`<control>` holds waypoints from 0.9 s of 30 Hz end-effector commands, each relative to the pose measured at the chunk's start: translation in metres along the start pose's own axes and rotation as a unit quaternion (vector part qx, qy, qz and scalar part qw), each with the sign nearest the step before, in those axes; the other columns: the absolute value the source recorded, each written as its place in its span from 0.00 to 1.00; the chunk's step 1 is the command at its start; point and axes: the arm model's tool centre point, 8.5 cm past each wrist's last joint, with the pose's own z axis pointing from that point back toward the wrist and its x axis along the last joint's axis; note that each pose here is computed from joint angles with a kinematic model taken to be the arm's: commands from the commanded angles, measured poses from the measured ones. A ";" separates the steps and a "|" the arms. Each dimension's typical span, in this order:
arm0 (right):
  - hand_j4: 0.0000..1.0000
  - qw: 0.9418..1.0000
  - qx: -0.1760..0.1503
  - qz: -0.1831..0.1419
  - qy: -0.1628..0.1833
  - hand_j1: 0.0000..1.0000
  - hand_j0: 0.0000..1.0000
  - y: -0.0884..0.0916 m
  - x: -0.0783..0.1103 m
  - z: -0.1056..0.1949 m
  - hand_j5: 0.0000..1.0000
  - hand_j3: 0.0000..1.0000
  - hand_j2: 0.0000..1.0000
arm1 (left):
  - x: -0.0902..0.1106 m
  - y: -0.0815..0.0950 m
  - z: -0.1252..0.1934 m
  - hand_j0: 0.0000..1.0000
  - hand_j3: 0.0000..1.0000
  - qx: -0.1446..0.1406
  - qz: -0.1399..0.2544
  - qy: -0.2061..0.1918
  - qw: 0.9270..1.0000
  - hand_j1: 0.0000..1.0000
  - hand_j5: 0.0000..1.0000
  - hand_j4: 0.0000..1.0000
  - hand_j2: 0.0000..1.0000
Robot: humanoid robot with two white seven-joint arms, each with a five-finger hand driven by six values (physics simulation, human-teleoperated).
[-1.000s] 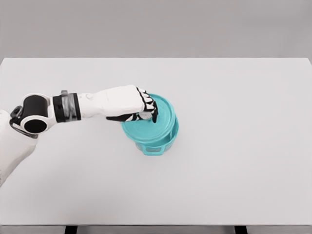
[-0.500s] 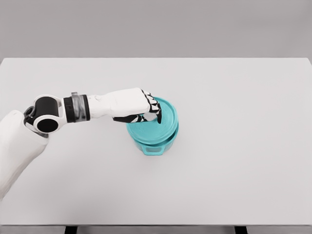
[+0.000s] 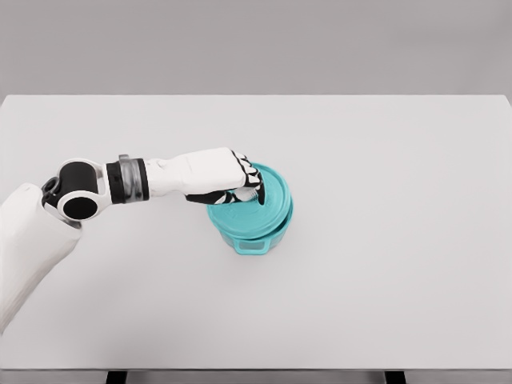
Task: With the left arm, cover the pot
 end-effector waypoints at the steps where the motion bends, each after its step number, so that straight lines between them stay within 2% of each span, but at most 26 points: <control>1: 1.00 1.000 0.000 0.000 0.000 1.00 1.00 0.000 0.000 0.000 1.00 1.00 1.00 | 0.002 -0.001 -0.004 0.55 0.55 0.002 0.006 -0.004 1.000 0.55 0.55 0.55 0.55; 9: 1.00 1.000 0.000 0.000 0.000 1.00 1.00 0.000 0.000 0.000 1.00 1.00 1.00 | 0.002 -0.005 -0.006 0.55 0.55 -0.004 0.006 -0.005 1.000 0.55 0.55 0.55 0.55; 17: 1.00 1.000 0.000 0.000 0.000 1.00 1.00 0.000 0.000 0.000 1.00 1.00 1.00 | -0.002 -0.008 -0.005 0.63 0.63 -0.007 0.012 0.000 1.000 0.63 0.63 0.63 0.63; 27: 1.00 1.000 0.000 0.000 0.000 1.00 1.00 0.000 0.000 0.000 1.00 1.00 1.00 | -0.002 -0.007 -0.005 0.64 0.64 -0.007 0.012 0.001 1.000 0.64 0.64 0.64 0.64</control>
